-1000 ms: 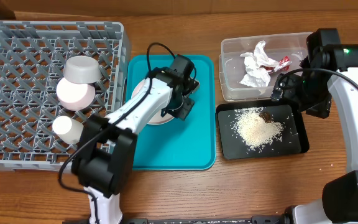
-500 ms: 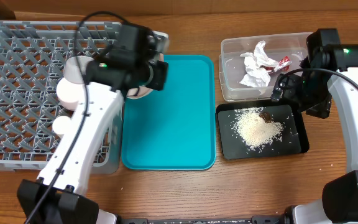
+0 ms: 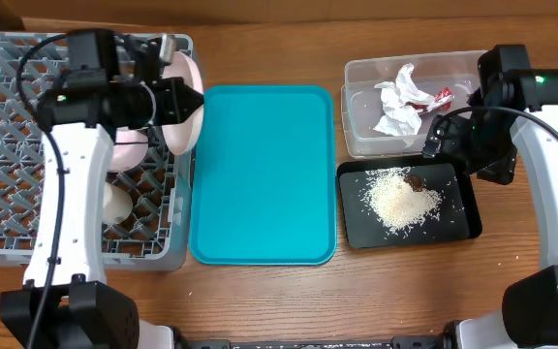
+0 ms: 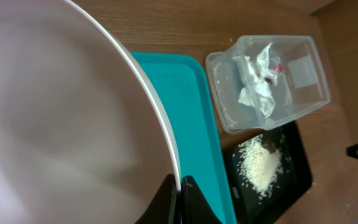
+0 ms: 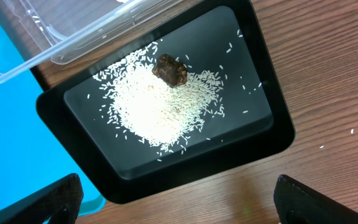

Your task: Sort waste into correct bins and load items into the dishwasher

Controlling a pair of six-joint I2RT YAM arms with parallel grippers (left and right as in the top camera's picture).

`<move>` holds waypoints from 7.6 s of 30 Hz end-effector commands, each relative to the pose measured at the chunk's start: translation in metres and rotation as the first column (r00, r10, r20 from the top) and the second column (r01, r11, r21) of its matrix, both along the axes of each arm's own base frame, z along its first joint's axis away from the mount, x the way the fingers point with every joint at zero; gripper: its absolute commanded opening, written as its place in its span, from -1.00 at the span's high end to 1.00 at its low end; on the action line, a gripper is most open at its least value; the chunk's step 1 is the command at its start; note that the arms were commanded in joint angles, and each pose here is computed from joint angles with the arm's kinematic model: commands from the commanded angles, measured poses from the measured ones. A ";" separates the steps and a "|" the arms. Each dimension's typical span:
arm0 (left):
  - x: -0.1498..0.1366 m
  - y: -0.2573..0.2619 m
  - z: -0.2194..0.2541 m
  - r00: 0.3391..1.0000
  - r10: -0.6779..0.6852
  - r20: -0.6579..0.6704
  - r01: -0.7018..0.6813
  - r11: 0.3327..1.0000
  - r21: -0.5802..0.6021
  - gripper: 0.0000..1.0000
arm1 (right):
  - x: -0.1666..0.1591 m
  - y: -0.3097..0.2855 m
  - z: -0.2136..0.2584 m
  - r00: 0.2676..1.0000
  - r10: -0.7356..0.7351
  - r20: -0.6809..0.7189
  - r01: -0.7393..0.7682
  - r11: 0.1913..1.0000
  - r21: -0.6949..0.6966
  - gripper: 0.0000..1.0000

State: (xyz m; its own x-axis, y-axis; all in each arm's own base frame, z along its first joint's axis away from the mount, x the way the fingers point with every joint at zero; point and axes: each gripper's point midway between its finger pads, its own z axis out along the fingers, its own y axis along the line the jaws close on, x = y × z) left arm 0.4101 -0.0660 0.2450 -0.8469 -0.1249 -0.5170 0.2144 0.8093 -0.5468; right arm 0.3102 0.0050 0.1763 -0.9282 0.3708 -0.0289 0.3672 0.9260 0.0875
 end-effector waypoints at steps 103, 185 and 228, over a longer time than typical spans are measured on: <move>-0.191 0.022 -0.016 0.962 0.139 0.233 -0.222 0.898 0.380 -0.99 | -0.069 0.034 0.019 0.789 0.256 0.558 -0.233 0.966 -0.113 -1.00; -0.191 0.022 -0.016 0.962 0.139 0.233 -0.222 0.898 0.380 -0.99 | -0.064 0.009 -0.006 0.074 0.157 0.985 0.016 0.987 -0.159 -1.00; -0.165 0.046 -0.088 0.567 0.314 0.761 -0.512 0.858 0.028 -0.99 | -0.064 0.009 -0.006 0.074 0.157 0.985 0.016 0.987 -0.159 -1.00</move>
State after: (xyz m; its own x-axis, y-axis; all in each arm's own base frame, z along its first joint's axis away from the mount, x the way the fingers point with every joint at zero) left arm 0.2450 -0.0254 0.1588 -0.0893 -0.1493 -0.9848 0.0871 0.9837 -0.1570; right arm 0.2458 0.0177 0.1727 -0.0379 0.2188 -0.9750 -0.0651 0.9731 0.2209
